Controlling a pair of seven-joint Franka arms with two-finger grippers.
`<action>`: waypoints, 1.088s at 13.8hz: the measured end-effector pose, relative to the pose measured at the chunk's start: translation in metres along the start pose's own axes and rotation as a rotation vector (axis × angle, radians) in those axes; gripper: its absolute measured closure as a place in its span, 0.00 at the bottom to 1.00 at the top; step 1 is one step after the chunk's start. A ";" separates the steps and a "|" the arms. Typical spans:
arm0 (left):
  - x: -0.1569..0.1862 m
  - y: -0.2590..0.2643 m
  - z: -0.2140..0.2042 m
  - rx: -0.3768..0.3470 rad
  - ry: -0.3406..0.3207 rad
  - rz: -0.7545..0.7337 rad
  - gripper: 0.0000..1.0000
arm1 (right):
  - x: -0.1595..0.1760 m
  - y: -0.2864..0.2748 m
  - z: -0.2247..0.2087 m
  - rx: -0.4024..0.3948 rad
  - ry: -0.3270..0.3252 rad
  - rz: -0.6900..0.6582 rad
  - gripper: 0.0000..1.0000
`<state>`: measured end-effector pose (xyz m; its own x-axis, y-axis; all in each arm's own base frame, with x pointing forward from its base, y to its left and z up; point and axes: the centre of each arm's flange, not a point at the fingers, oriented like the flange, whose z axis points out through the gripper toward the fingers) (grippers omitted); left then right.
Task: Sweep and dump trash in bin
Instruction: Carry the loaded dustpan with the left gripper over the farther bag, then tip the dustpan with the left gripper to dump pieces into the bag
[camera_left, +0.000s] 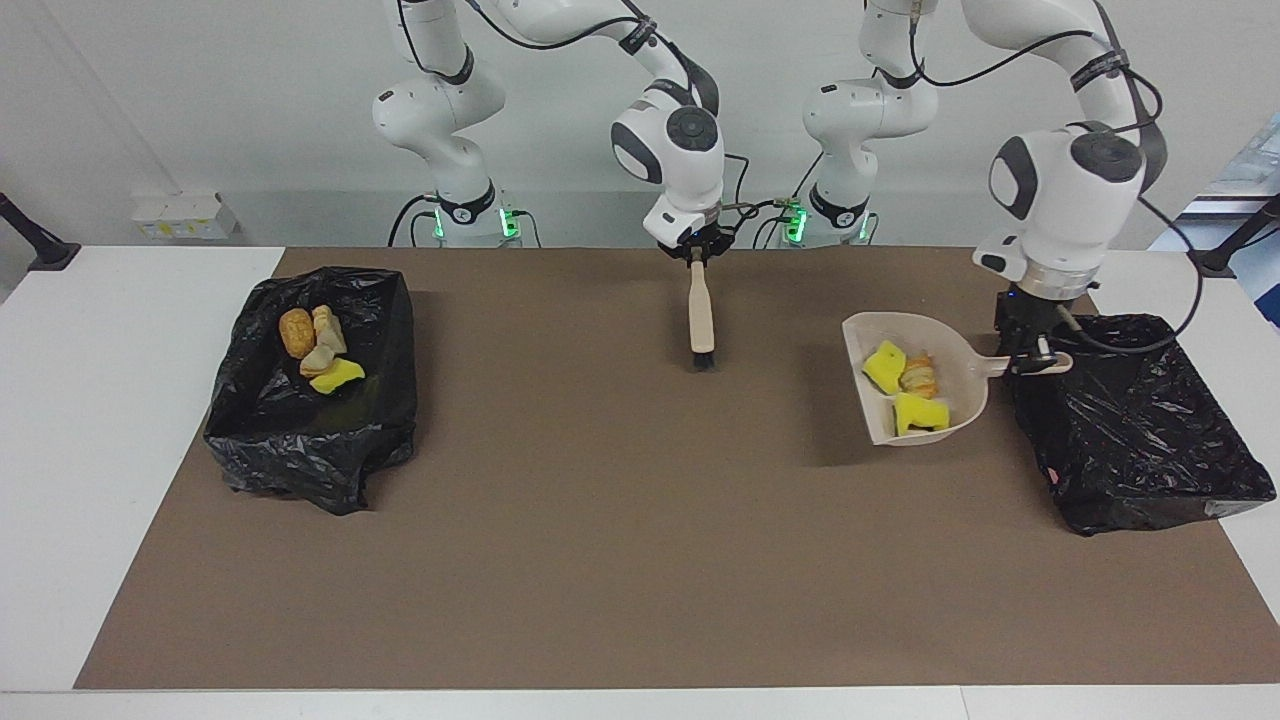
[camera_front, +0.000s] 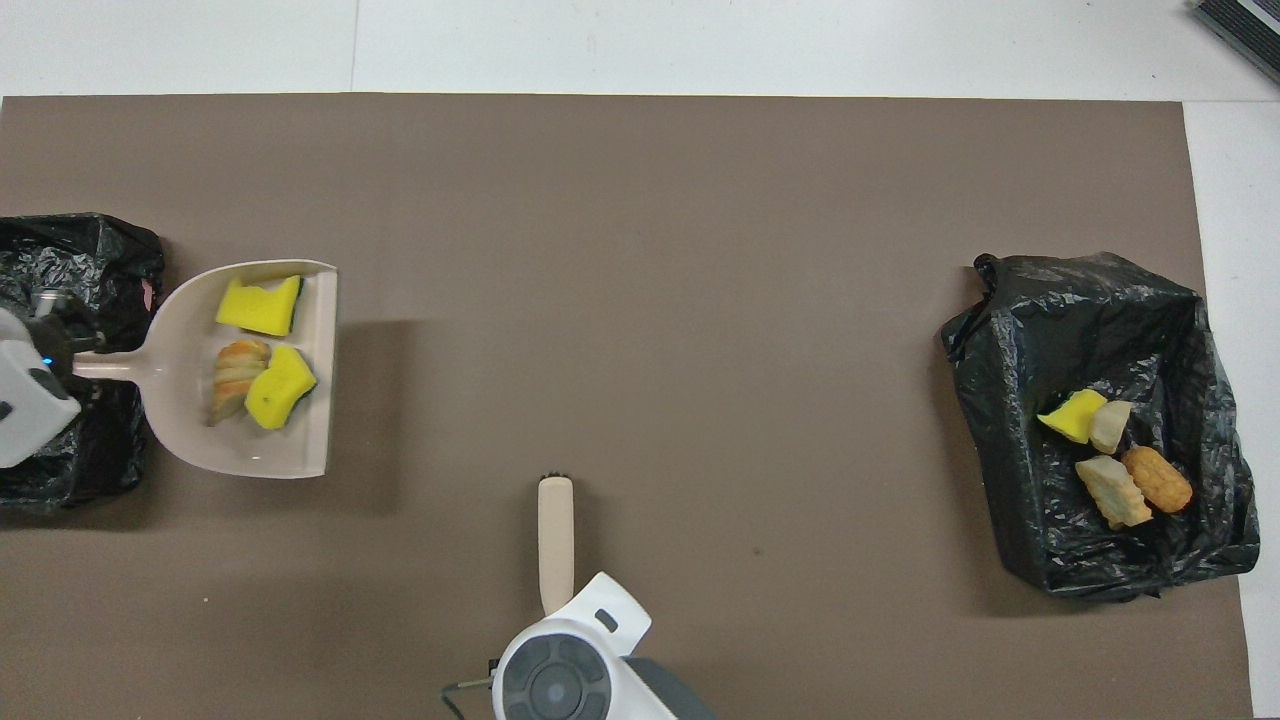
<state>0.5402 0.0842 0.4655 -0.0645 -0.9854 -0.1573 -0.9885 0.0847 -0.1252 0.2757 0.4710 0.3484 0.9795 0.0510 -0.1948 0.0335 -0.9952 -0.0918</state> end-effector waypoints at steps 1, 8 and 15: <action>-0.031 -0.001 -0.008 0.002 -0.008 0.010 0.67 | -0.012 -0.007 0.002 -0.014 0.011 -0.023 0.74; -0.236 0.001 -0.036 0.040 -0.101 0.047 0.67 | -0.029 -0.016 0.028 -0.069 0.002 -0.007 0.74; -0.254 -0.017 -0.034 -0.003 -0.457 0.139 0.67 | -0.004 -0.032 -0.026 -0.101 -0.002 0.007 0.13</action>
<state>0.5683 0.3278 0.5412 -0.1298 -0.7993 -0.5867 -0.9753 0.2095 -0.0698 0.2755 0.4999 0.3779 0.9793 0.0438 -0.1974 0.0465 -0.9989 0.0088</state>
